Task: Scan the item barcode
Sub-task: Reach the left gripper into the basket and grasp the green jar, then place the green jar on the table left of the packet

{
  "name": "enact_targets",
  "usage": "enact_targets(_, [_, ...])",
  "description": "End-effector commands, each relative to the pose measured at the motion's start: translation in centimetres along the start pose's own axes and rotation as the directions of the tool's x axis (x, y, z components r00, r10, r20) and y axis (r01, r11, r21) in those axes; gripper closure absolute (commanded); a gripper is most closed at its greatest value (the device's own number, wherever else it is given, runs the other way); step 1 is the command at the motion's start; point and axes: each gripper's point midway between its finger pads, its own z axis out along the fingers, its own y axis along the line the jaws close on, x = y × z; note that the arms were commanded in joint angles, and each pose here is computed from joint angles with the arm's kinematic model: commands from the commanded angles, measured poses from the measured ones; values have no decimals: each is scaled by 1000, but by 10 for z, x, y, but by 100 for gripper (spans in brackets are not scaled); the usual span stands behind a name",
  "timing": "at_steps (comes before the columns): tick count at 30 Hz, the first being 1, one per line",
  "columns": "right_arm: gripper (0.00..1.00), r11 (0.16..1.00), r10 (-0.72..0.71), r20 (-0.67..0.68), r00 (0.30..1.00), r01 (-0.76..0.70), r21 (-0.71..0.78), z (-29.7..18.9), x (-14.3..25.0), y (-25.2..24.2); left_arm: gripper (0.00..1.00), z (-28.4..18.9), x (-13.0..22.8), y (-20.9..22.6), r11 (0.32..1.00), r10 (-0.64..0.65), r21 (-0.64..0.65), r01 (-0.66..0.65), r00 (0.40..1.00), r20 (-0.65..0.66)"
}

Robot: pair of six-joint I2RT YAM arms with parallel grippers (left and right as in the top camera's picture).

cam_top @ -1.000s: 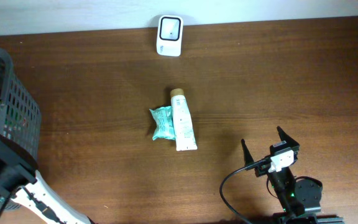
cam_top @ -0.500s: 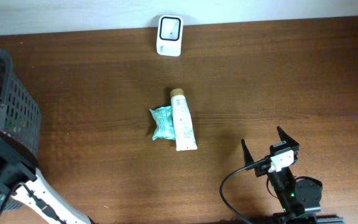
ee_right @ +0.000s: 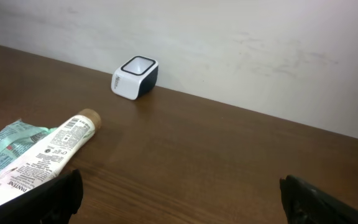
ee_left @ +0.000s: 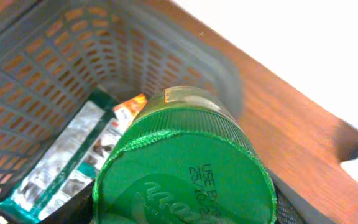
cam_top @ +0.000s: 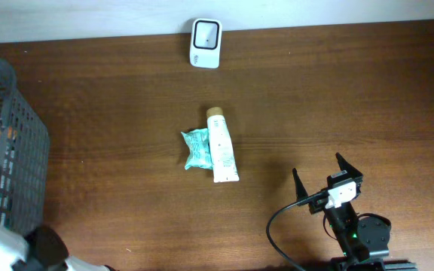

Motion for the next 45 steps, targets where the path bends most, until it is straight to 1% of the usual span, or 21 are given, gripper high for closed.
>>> enact_targets(1, [2, 1000, 4, 2, 1000, -4, -8, 0, 1, 2, 52, -17, 21, -58, 986, 82, 147, -76, 996, -35])
enact_targets(3, [2, 1000, 4, 2, 1000, -4, -8, 0, 1, 2, 52, -16, 37, -82, 975, 140, 187, -123, 987, -77])
enact_targets(6, [2, 1000, 4, 2, 1000, -4, -8, 0, 1, 2, 52, -13, 72, -132, 935, 284, 259, -240, 947, -147])
enact_targets(9, [2, 1000, 4, 2, 1000, -4, -8, 0, 1, 2, 53, 2, 118, -169, 889, 423, 295, -351, 875, -234])
enact_targets(12, [2, 1000, 4, 2, 1000, -4, -7, 0, 1, 2, 54, 27, 174, -201, 831, 539, 358, -427, 779, -322])
enact_targets(14, [2, 1000, 4, 2, 1000, -4, -8, 0, 1, 2, 54, 54, 217, -218, 793, 598, 394, -464, 714, -364])
enact_targets(16, [2, 1000, 4, 2, 1000, -4, -7, 0, 1, 2, 54, 84, 263, -230, 773, 629, 415, -480, 669, -397])
enact_targets(19, [2, 1000, 4, 2, 1000, -4, -8, 0, 1, 2, 56, 113, 303, -234, 748, 661, 422, -513, 638, -395])
enact_targets(21, [2, 1000, 4, 2, 1000, -4, -7, 0, 1, 2, 57, 133, 322, -226, 767, 641, 362, -530, 651, -407])
enact_targets(27, [2, 1000, 4, 2, 1000, -4, -8, 0, 1, 2, 57, 160, 360, -224, 752, 658, 365, -549, 649, -380])
enact_targets(29, [1, 1000, 4, 2, 1000, -4, -8, 0, 1, 2, 51, 164, 371, -222, 751, 659, 368, -548, 647, -382])
enact_targets(30, [2, 1000, 4, 2, 1000, -4, -8, 0, 1, 2, 46, 164, 374, -222, 748, 663, 371, -550, 643, -383])
enact_targets(31, [2, 1000, 4, 2, 1000, -4, -8, 0, 1, 2, 37, 163, 376, -223, 744, 667, 374, -553, 640, -382])
enact_targets(32, [2, 1000, 4, 2, 1000, -4, -7, 0, 1, 2, 24, 162, 377, -224, 741, 671, 377, -555, 638, -379])
enact_targets(35, [2, 1000, 4, 2, 1000, -4, -8, 0, 1, 2, 8, 158, 373, -227, 740, 671, 382, -553, 639, -375])
enact_targets(36, [2, 1000, 4, 2, 1000, -4, -8, 0, 1, 2, 0, 155, 368, -229, 742, 669, 382, -551, 645, -369])
enact_targets(40, [2, 1000, 4, 2, 1000, -4, -8, 0, 1, 2, 0, 119, 301, -246, 770, 624, 377, -515, 732, -275])
enact_targets(41, [1, 1000, 4, 2, 1000, -4, -8, 0, 1, 2, 1, 107, 279, -248, 781, 603, 374, -500, 760, -244])
enact_targets(42, [2, 1000, 4, 2, 1000, -4, -8, 0, 1, 2, 1, 88, 244, -248, 800, 566, 366, -475, 801, -196])
enact_targets(43, [2, 1000, 4, 2, 1000, -4, -8, 0, 1, 2, 1, 75, 219, -245, 809, 544, 360, -466, 824, -156])
enact_targets(45, [2, 1000, 4, 2, 1000, -4, -8, 0, 1, 2, 1, 53, 178, -232, 815, 524, 340, -469, 848, -86])
